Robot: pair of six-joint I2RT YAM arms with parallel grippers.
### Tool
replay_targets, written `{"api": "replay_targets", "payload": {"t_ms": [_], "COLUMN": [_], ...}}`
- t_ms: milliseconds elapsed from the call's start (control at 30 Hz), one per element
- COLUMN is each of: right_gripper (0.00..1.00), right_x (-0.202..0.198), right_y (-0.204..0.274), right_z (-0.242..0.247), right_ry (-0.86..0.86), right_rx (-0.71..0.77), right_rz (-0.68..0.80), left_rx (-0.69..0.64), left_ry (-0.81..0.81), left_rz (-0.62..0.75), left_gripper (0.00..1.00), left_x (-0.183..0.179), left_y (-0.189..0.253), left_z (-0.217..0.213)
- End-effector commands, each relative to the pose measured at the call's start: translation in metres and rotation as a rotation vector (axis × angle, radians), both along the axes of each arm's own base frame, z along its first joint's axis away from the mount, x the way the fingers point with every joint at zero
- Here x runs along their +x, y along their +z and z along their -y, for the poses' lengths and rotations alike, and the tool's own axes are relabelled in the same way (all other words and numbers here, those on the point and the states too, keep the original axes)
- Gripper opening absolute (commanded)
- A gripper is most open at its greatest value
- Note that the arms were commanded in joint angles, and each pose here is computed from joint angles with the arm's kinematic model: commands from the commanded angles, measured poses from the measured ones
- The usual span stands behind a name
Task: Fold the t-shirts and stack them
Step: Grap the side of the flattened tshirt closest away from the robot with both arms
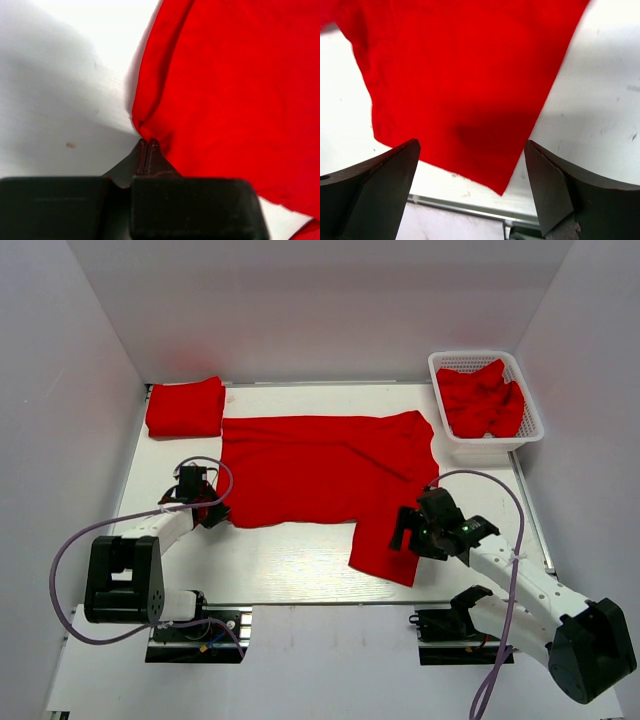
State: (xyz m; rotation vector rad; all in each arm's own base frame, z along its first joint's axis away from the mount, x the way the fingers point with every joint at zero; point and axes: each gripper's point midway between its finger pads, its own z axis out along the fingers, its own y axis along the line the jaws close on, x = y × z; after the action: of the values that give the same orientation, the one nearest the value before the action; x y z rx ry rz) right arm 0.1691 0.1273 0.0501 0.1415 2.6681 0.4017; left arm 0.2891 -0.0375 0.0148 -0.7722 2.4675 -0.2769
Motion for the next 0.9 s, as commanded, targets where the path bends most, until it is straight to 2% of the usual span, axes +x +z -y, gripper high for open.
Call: {"api": "replay_targets", "payload": {"t_ms": [0,200,333,533,700,800,867], "right_gripper": [0.9,0.9,0.9,0.9,0.9,0.82,0.63], "right_x": [-0.017,-0.044,-0.055,-0.067,-0.061,-0.059,-0.054], "right_y": [-0.003,-0.019,-0.021,-0.032,-0.041,-0.047,-0.046], "right_z": [0.003,-0.004,-0.006,0.001,-0.011,-0.014,-0.013], "right_ry": [-0.016,0.003,-0.01,-0.044,-0.04,-0.038,-0.049], "right_rx": [-0.013,-0.034,-0.058,-0.108,-0.094,-0.102,-0.123], "right_rz": [-0.07,-0.198,-0.245,-0.286,-0.265,-0.26,-0.243], "left_rx": [0.008,0.036,0.064,0.059,0.043,0.048,0.048], "left_ry": [-0.033,-0.013,0.005,-0.008,-0.02,-0.028,-0.028], "left_rz": [-0.049,0.019,-0.001,0.017,0.006,-0.003,-0.003], "left_gripper": [0.0,0.0,0.0,0.0,0.0,0.0,0.0], "left_x": [-0.024,-0.024,-0.029,-0.026,-0.028,-0.029,-0.029], "left_y": [-0.004,0.016,0.017,0.023,0.019,0.016,0.016], "left_z": [0.001,-0.005,-0.011,-0.009,-0.006,-0.006,-0.006]}}
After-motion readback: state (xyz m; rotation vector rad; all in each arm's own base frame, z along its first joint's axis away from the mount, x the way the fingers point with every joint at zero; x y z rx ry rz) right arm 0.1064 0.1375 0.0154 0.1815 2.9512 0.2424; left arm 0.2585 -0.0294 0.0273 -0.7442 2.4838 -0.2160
